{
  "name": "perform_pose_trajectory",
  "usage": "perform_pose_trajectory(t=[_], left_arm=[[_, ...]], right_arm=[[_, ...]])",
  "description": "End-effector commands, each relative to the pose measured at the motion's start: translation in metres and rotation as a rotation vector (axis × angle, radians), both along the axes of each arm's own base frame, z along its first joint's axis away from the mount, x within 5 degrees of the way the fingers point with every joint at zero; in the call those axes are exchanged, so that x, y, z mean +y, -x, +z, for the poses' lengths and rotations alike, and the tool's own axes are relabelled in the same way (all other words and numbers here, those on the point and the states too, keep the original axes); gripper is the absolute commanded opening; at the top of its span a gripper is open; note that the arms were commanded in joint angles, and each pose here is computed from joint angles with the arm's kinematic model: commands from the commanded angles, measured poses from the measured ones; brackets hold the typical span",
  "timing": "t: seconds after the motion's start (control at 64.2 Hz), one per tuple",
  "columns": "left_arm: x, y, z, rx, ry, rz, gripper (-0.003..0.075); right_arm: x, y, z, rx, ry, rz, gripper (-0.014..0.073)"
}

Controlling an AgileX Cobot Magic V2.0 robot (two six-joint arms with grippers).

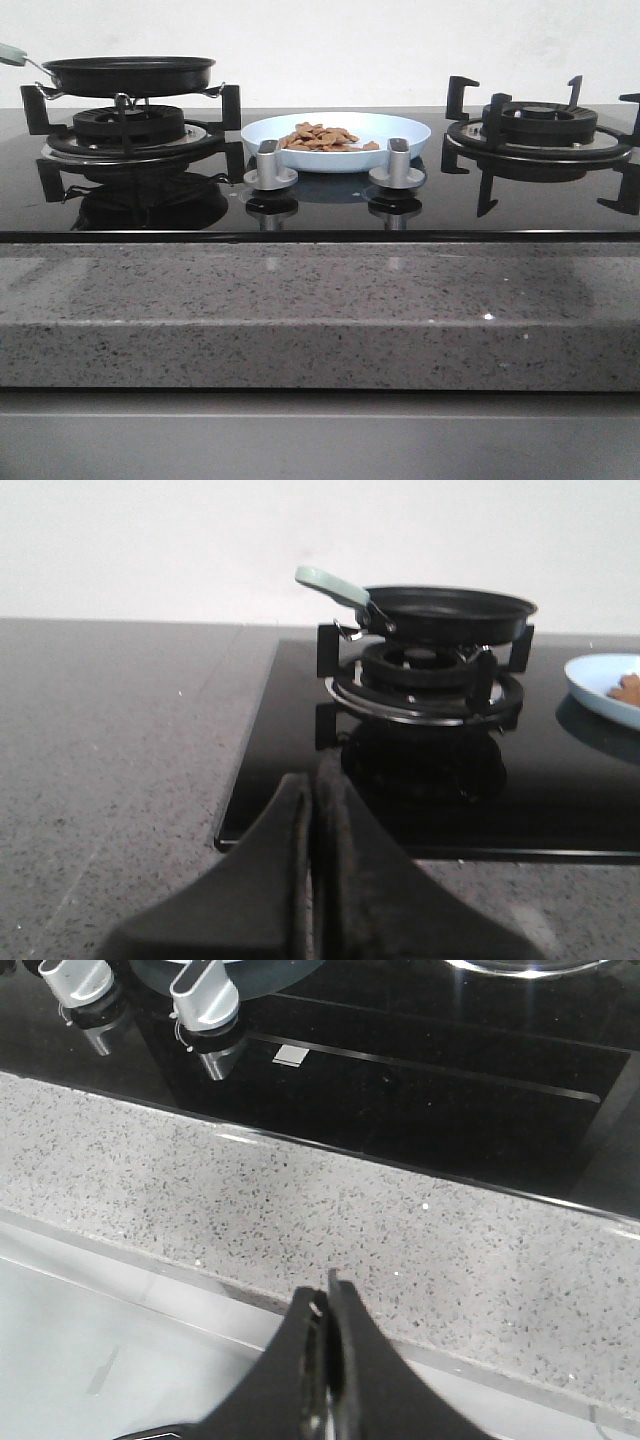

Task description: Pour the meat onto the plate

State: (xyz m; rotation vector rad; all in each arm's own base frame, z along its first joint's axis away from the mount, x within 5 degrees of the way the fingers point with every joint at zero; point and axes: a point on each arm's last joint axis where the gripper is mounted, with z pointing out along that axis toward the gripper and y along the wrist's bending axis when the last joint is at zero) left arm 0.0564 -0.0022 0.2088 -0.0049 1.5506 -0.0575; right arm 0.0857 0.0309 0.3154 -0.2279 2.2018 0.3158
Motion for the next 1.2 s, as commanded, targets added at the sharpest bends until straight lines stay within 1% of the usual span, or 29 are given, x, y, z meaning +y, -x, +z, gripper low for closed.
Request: perform_pose_trajectory(t=[0.0, 0.031, 0.982, 1.059, 1.184], left_arm=[[0.002, 0.004, 0.012, -0.185, 0.020, 0.019, -0.0020], [0.002, 0.003, 0.011, -0.172, 0.019, 0.018, -0.0020], [0.002, 0.003, 0.011, -0.176, 0.020, 0.019, -0.0020], [0.002, 0.003, 0.011, -0.176, 0.020, 0.019, -0.0020], [0.002, 0.003, 0.011, -0.176, 0.020, 0.019, -0.0020]], right_arm=[[0.000, -0.003, 0.012, -0.078, -0.016, -0.014, -0.0069], [0.000, -0.003, 0.012, -0.080, -0.017, -0.014, -0.0069], [0.000, -0.002, 0.011, -0.071, -0.014, -0.012, -0.0069], [-0.005, 0.001, 0.012, -0.132, 0.010, -0.034, -0.0069], [-0.012, 0.011, 0.005, -0.304, -0.011, -0.104, -0.0069]])
